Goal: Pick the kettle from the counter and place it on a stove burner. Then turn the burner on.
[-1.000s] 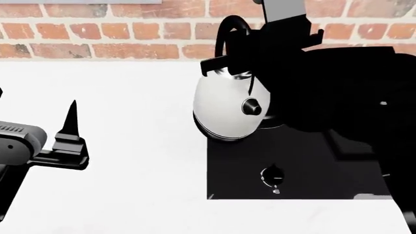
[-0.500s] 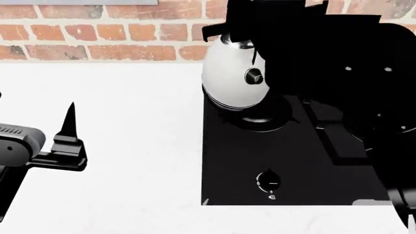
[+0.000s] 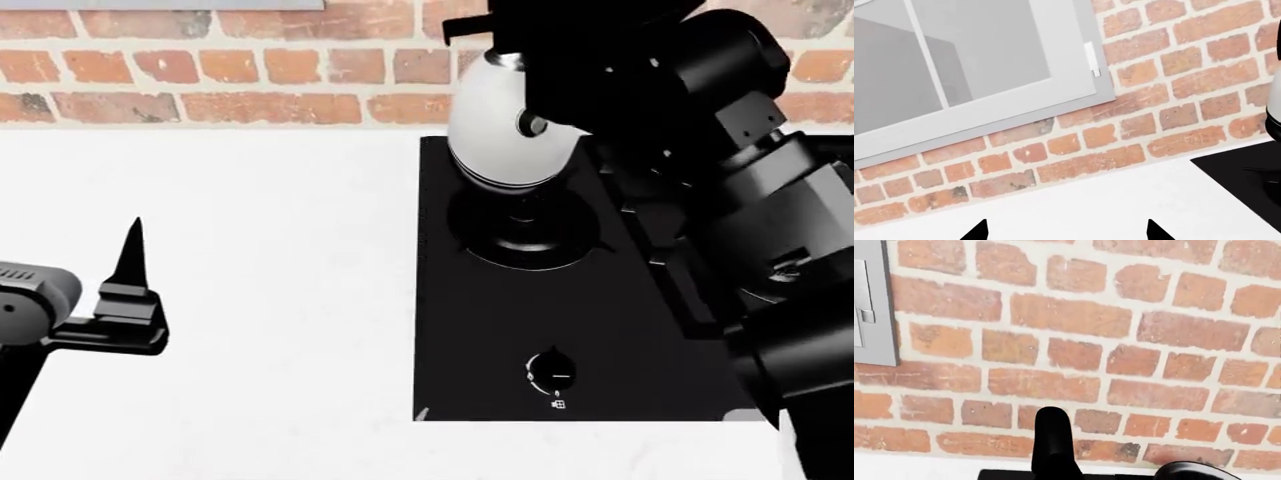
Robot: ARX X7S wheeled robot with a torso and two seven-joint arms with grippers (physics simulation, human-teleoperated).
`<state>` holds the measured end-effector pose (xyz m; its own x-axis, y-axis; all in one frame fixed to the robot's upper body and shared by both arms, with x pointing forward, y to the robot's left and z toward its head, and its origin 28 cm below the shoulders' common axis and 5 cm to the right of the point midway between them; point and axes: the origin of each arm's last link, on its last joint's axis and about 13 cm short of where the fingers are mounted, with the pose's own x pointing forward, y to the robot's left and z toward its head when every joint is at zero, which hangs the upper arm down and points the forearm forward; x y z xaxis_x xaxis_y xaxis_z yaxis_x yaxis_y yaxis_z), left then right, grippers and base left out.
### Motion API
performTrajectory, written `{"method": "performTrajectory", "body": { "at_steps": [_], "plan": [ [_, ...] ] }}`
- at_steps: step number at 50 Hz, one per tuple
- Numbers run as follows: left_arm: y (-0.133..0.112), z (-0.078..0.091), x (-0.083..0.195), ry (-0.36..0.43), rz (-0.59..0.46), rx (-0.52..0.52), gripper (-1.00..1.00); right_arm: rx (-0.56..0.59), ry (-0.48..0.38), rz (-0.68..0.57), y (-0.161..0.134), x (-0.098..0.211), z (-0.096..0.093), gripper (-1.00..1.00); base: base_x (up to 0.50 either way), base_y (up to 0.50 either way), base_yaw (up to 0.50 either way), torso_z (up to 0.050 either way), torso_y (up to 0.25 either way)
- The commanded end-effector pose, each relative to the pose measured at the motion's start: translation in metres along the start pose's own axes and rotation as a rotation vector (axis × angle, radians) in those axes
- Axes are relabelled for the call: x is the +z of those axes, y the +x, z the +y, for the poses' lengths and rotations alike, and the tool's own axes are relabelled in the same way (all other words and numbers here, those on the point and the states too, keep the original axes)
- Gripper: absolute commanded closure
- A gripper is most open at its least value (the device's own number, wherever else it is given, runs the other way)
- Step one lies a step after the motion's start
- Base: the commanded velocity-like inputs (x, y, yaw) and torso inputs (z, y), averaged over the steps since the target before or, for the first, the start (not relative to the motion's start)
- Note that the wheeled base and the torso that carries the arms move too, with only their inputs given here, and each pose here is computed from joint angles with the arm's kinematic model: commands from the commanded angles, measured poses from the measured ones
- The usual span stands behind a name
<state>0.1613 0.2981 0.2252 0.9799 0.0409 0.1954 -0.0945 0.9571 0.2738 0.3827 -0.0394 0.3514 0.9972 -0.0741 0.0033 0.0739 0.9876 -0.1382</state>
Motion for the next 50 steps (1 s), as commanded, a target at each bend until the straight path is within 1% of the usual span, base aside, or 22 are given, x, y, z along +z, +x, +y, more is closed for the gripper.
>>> {"method": "performTrajectory", "body": {
  "at_steps": [1,8,18,23,36,50],
  "plan": [
    [-0.001,0.001,-0.001,0.001,0.007,0.008,-1.00,-0.063,-0.017,0.035,0.021,-0.011,-0.001,1.00,0.00,0.00,0.00,0.000,0.000],
    [-0.001,0.001,-0.004,0.000,0.014,0.006,-1.00,-0.085,-0.032,0.072,0.025,-0.024,-0.001,1.00,0.00,0.00,0.00,0.000,0.000],
    [0.000,0.001,-0.005,-0.001,0.017,0.007,-1.00,-0.101,-0.034,0.097,0.030,-0.034,-0.001,1.00,0.00,0.00,0.00,0.001,0.001],
    [0.000,0.001,-0.006,-0.002,0.019,0.007,-1.00,-0.104,-0.017,0.102,0.034,-0.037,0.000,1.00,0.00,0.00,0.00,0.000,0.002],
    [0.000,0.001,-0.010,-0.004,0.026,0.009,-1.00,-0.103,-0.024,0.120,0.040,-0.046,0.003,1.00,0.00,0.00,0.00,0.000,0.001],
    [0.001,0.000,-0.012,-0.006,0.027,0.007,-1.00,-0.131,-0.047,0.134,0.042,-0.053,0.003,1.00,0.00,0.00,0.00,0.000,0.000]
  ]
}}
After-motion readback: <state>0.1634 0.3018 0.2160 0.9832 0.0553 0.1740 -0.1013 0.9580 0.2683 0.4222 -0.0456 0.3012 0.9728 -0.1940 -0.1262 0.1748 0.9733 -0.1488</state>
